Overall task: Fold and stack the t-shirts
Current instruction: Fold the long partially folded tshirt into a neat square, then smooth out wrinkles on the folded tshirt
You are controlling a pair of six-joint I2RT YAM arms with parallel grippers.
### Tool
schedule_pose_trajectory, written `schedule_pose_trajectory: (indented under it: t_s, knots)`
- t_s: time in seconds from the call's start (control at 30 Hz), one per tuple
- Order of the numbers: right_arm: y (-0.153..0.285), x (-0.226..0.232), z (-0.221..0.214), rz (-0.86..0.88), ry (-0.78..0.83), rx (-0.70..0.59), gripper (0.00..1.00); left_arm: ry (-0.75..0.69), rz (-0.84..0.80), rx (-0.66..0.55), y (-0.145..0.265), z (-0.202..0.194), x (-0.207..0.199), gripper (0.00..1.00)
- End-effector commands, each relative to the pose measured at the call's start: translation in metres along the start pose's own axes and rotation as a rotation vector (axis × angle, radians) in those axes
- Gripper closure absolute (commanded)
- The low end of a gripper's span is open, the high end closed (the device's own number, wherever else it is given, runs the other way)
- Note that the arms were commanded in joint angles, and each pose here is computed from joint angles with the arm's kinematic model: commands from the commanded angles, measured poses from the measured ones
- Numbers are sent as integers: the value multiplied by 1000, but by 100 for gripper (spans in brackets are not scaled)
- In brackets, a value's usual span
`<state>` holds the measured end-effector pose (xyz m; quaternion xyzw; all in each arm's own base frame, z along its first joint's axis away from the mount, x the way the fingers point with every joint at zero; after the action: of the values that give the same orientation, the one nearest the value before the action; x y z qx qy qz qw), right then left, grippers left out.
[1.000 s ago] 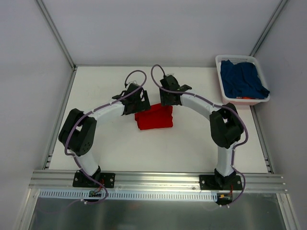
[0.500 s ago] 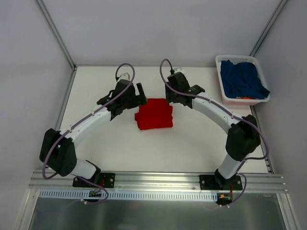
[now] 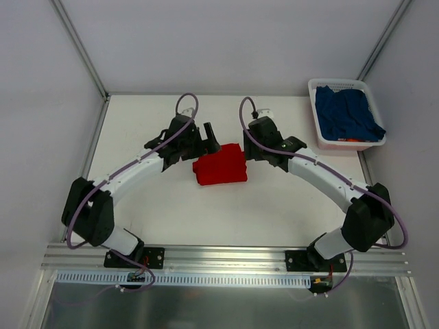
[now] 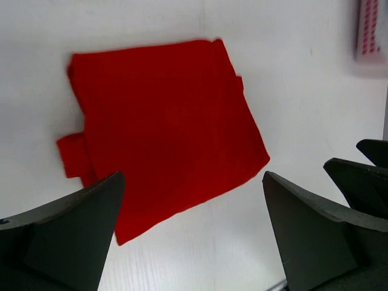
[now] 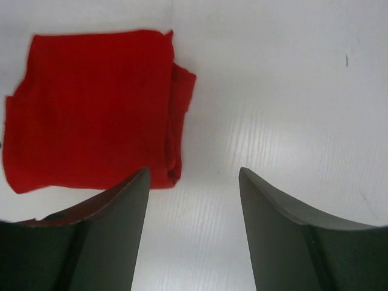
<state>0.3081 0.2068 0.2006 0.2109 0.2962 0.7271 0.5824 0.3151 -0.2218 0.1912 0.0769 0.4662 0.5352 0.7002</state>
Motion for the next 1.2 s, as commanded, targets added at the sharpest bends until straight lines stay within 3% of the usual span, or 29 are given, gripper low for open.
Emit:
schedule_pose_trajectory:
  t_s: [0.0, 0.1, 0.2, 0.47, 0.73, 1.0, 1.17]
  knots:
    - [15, -4, -9, 10, -59, -24, 36, 18, -163, 158, -26, -28, -27, 1]
    - [28, -12, -12, 13, -78, -58, 34, 83, -276, 268, -42, -53, -35, 1]
    - [44, -22, -9, 14, -104, -105, 34, 147, -387, 304, -53, -65, -43, 1]
    - [83, -55, -13, -22, -176, -196, 31, 213, -618, 319, -41, -68, -68, 1]
    - [104, -70, -16, -42, -200, -234, 31, 171, -730, 285, -11, -45, -110, 1]
    - [120, -80, -11, -67, -202, -268, 30, 334, -924, 383, -37, -60, -131, 1]
    - [125, -87, -13, -80, -217, -282, 30, 404, -946, 442, -54, -80, -135, 1]
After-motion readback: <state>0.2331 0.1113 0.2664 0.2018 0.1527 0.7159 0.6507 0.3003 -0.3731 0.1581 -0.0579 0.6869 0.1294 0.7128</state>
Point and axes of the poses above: each gripper's point midway between its finger pads, its own y axis back along the fingers, its own x axis along the line the jaws close on, z = x × y, the point moved 4 cm from there along y, back along the fingers, and after that the axes turned 6 degrees about y, right-handed, at the moved point
